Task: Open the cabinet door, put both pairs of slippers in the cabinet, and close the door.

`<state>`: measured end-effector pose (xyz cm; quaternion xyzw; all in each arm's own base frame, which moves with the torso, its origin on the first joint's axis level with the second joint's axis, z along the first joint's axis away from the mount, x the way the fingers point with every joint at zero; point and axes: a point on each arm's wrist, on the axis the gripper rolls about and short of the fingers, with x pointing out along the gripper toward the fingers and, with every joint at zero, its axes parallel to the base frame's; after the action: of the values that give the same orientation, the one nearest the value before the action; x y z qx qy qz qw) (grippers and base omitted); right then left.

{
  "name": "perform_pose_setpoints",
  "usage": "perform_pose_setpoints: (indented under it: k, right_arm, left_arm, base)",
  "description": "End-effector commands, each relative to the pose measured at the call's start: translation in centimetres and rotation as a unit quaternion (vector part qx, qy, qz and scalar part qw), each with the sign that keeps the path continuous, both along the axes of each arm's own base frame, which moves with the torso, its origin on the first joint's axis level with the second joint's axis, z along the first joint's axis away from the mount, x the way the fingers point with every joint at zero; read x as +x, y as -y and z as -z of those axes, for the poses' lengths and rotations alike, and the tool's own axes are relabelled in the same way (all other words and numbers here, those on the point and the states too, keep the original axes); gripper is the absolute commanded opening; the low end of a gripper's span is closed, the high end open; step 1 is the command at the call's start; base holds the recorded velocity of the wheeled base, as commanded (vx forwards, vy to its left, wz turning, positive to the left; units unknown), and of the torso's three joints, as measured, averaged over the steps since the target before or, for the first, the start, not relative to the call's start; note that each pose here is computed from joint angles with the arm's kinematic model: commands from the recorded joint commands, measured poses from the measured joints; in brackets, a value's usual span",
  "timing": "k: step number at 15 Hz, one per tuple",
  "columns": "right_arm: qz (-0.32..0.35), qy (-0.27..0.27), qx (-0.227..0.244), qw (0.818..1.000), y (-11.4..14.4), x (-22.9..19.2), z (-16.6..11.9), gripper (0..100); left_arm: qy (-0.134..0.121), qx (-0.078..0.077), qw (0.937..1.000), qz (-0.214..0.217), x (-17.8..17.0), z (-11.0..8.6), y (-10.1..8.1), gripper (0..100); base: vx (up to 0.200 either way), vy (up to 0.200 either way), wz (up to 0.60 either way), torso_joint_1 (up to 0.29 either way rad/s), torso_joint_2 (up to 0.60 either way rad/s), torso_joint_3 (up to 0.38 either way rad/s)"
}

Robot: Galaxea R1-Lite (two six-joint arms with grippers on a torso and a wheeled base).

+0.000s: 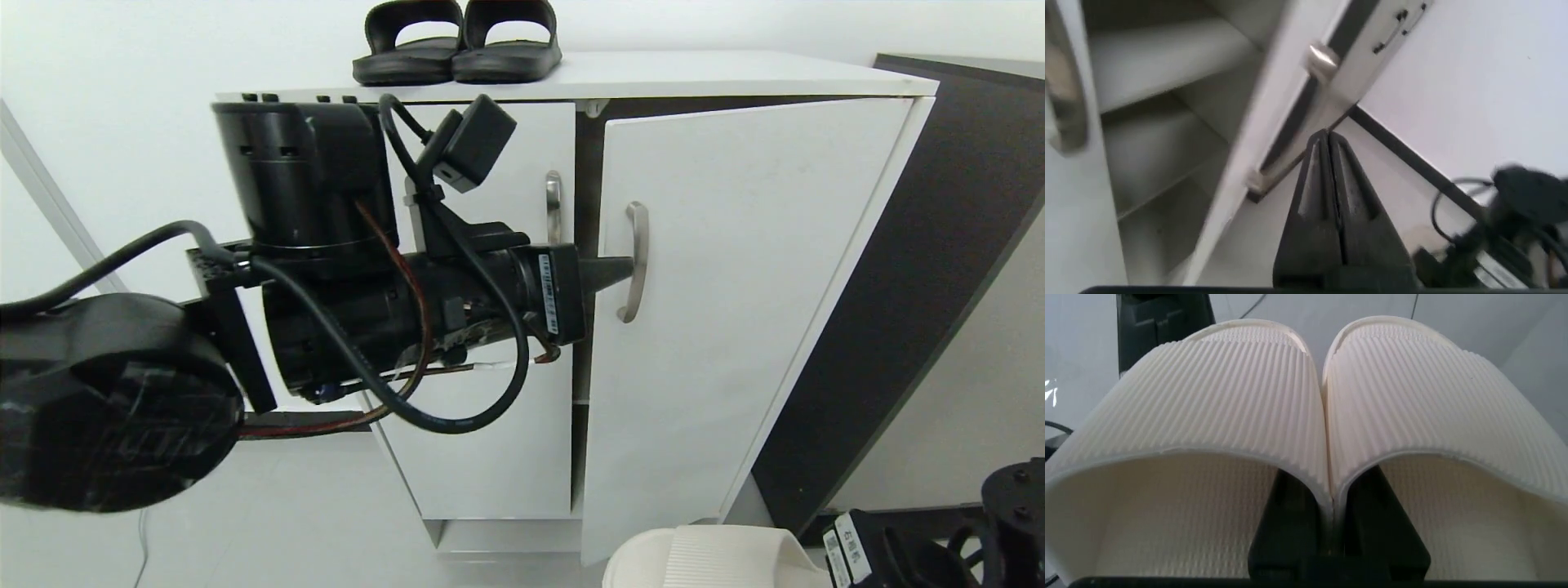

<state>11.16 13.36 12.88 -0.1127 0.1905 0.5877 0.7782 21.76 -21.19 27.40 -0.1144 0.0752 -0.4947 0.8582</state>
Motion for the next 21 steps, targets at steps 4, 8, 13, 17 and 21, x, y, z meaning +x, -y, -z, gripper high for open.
perform_pose_setpoints:
  k: [4, 8, 13, 17, 21]
  right_arm:
    - [-0.005, 0.003, -0.004, 1.000, 0.1, -0.2, 0.2, 0]
    - [-0.011, 0.012, -0.010, 1.000, 0.2, -0.3, 0.4, 0]
    - [-0.014, 0.017, -0.015, 1.000, 0.3, -0.3, 0.6, 0]
    - [-0.015, 0.018, -0.018, 1.000, 0.2, -0.4, 0.6, 0]
    - [-0.022, 0.017, -0.020, 0.999, 0.1, -0.5, 0.7, 0]
  left_arm:
    - [0.005, -0.010, 0.9998, -0.019, -0.5, -0.4, -2.1, 0]
    - [0.004, -0.009, 0.9987, -0.050, 2.5, 0.7, -2.1, 0]
    - [-0.005, -0.035, 0.9979, -0.054, 5.1, 0.6, -0.5, 0]
    - [-0.003, -0.036, 0.9981, -0.049, 5.6, 0.6, -0.1, 0]
    - [-0.008, -0.045, 0.9977, -0.050, 6.0, 0.4, 0.3, 0]
  base:
    - [0.000, 0.000, 0.00, 0.000, 0.00, 0.000]
    - [0.000, 0.000, 0.00, 0.000, 0.00, 0.000]
    - [0.000, 0.000, 0.00, 0.000, 0.00, 0.000]
    - [0.000, 0.000, 0.00, 0.000, 0.00, 0.000]
    - [0.000, 0.000, 0.00, 0.000, 0.00, 0.000]
